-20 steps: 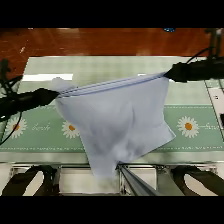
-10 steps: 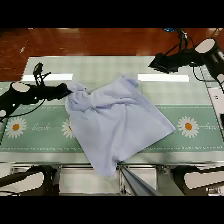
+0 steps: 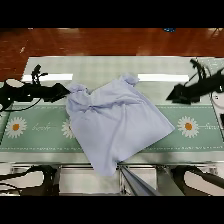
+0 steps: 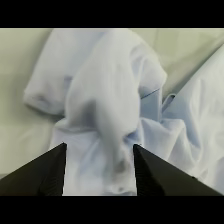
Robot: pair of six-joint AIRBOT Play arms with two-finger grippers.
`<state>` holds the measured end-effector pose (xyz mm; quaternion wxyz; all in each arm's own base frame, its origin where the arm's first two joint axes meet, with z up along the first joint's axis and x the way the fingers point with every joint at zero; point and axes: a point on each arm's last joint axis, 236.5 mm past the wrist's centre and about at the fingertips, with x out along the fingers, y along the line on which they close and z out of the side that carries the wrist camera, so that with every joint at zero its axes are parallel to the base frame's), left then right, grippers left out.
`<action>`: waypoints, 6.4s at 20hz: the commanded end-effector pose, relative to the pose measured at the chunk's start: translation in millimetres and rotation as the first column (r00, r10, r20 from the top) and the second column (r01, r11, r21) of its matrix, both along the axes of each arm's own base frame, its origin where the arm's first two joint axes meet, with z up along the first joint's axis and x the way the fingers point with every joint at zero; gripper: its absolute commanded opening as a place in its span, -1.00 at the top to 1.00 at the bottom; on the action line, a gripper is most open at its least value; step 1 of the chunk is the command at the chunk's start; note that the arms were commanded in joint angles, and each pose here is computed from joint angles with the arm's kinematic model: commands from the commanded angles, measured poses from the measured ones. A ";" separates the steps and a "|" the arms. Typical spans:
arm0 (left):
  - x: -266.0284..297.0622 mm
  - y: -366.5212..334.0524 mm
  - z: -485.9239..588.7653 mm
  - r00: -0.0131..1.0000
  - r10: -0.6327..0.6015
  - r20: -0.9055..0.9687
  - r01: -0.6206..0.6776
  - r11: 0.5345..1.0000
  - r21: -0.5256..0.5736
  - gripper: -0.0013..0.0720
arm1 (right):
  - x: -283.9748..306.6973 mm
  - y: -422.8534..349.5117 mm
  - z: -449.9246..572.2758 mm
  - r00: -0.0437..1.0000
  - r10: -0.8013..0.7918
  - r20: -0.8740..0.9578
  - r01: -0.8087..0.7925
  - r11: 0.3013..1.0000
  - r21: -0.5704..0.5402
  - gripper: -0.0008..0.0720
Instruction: Fold the shirts.
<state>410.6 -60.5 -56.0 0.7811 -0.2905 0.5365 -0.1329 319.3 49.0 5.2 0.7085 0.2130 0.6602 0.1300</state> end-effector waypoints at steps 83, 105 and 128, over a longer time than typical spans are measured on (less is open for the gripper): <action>-83.4 56.5 56.3 0.987 0.161 -0.024 -0.163 0.966 -0.200 -0.42 | 33.1 -115.7 -9.2 0.907 -0.392 0.152 0.395 0.919 0.013 -0.16; -98.6 -44.3 -37.3 0.914 -0.216 -0.342 0.158 0.969 -0.192 0.91 | -64.2 -40.4 -117.1 0.912 -0.340 -0.229 0.361 0.931 0.057 -0.15; -49.9 20.8 574.2 0.283 0.089 0.955 -0.003 0.996 -0.091 0.91 | 37.9 13.2 466.1 0.274 0.028 0.961 0.124 0.990 -0.064 0.93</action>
